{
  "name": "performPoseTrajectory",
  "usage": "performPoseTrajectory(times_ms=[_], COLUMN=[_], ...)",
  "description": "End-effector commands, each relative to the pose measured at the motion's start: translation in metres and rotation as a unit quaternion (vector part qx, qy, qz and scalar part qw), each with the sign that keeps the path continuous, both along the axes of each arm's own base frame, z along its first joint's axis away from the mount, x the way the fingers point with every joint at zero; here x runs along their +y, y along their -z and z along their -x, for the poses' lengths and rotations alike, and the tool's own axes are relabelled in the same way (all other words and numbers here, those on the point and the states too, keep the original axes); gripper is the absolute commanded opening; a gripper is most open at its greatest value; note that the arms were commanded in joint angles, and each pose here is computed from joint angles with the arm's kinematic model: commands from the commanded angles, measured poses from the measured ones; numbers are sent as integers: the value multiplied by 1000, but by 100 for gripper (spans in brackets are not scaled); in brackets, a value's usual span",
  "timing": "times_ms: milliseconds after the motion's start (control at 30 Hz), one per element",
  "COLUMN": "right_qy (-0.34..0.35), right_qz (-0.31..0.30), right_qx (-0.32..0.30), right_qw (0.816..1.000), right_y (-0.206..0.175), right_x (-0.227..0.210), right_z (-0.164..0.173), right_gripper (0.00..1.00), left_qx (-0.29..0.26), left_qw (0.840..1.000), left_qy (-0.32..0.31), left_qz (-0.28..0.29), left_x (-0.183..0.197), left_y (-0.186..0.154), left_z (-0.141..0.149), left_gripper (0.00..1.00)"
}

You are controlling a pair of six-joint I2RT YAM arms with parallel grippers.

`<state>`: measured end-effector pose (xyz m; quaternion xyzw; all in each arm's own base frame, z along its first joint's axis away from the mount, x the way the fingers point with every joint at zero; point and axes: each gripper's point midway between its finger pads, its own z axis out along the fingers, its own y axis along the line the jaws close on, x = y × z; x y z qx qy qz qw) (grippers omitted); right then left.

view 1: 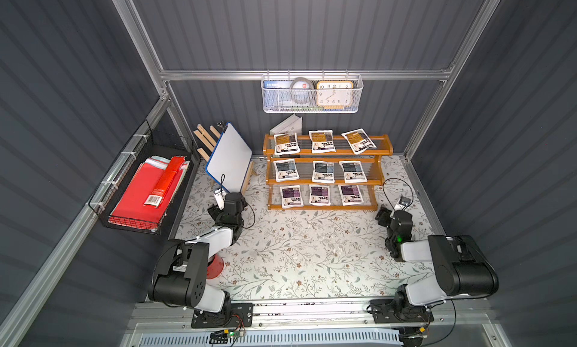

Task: Place the bagged coffee beans on the shelf by color
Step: Reset both arms

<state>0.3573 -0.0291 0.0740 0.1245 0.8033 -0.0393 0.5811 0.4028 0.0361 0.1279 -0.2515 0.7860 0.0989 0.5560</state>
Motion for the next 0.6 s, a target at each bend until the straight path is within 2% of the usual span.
performPoseTrajectory(times_ms=[0, 33, 100, 167, 233, 267, 400, 567], right_qy=[-40, -41, -43, -44, -42, -42, -42, -42], right_qz=[14, 12, 21, 20, 13, 15, 14, 14], right_qx=[-99, -81, -115, -114, -86, -93, -88, -91], right_qw=[994, 996, 992, 992, 995, 995, 995, 995], right_y=[-53, -49, -56, -57, -50, -52, -51, -52], right_x=[11, 12, 12, 13, 12, 12, 12, 12], right_z=[-17, -19, -16, -17, -19, -18, -19, -18], right_gripper=[99, 99, 99, 99, 99, 99, 99, 99], left_qx=[-20, -14, -9, -10, -34, -34, -51, -18], left_qw=[999, 999, 999, 999, 997, 997, 992, 984], left_qy=[33, 35, 42, 47, 58, 61, 111, 174], left_qz=[-32, -33, -30, -26, -28, -30, -34, -37], left_x=[-4, -3, -3, -3, -6, -6, -22, -40], left_y=[-7, 0, 15, 21, 14, 15, 8, 22], left_z=[-10, -9, -4, 1, 1, 0, -13, -31], left_gripper=[99, 99, 99, 99, 99, 99, 99, 99])
